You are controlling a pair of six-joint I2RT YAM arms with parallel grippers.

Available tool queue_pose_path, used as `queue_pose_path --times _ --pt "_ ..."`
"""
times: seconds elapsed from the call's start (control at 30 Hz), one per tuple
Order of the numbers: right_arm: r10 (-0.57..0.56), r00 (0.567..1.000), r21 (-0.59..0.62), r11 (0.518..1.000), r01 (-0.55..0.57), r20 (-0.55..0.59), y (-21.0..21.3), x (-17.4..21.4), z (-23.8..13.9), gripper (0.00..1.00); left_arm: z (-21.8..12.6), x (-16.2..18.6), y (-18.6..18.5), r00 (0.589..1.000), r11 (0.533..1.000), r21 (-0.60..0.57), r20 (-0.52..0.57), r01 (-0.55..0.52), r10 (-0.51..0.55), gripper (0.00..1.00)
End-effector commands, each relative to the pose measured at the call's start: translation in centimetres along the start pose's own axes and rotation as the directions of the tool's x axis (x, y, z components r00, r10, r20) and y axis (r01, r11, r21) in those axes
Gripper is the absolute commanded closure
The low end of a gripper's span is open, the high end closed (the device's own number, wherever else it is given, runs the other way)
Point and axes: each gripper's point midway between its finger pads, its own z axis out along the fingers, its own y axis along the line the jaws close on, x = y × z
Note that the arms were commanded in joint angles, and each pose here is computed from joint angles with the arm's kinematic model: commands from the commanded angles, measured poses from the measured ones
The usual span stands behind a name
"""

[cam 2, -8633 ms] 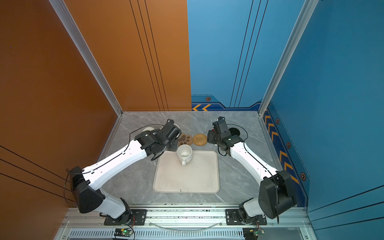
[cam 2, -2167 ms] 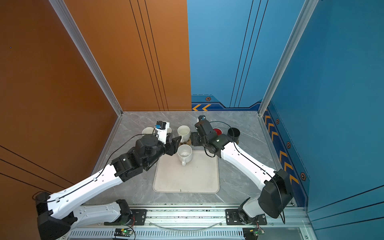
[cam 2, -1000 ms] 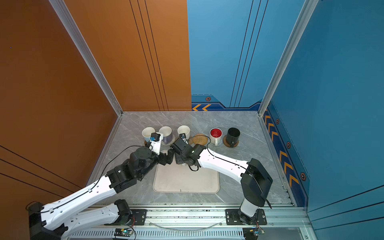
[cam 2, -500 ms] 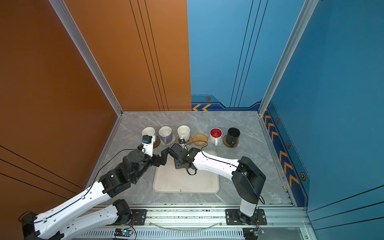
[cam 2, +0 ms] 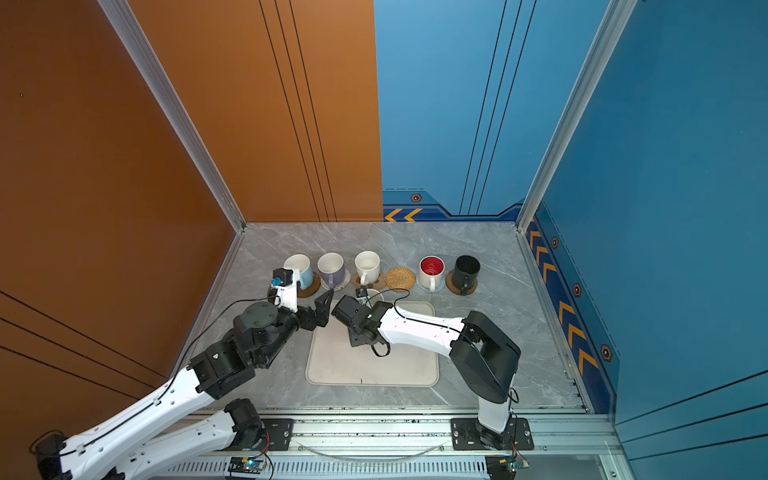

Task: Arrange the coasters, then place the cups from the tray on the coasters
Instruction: 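Lower the open right gripper onto the speckled mug's rim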

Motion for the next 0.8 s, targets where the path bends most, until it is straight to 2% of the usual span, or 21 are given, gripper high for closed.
queue_pose_path --times 0.0,0.47,0.77 --pt "0.022 1.000 0.018 1.000 -0.022 0.001 -0.7 -0.3 0.6 0.34 -0.3 -0.2 0.9 1.000 0.999 -0.033 0.013 0.017 -0.017 0.05" --pt "0.037 0.999 0.019 0.999 -0.037 0.000 -0.9 -1.4 1.7 0.40 -0.9 -0.4 1.6 0.999 0.998 -0.043 0.013 0.040 -0.039 0.04" --pt "0.042 0.999 0.022 0.999 -0.042 -0.005 -1.0 -1.5 2.1 0.51 -0.8 -0.6 1.8 0.997 0.997 -0.035 0.020 0.072 -0.071 0.04"
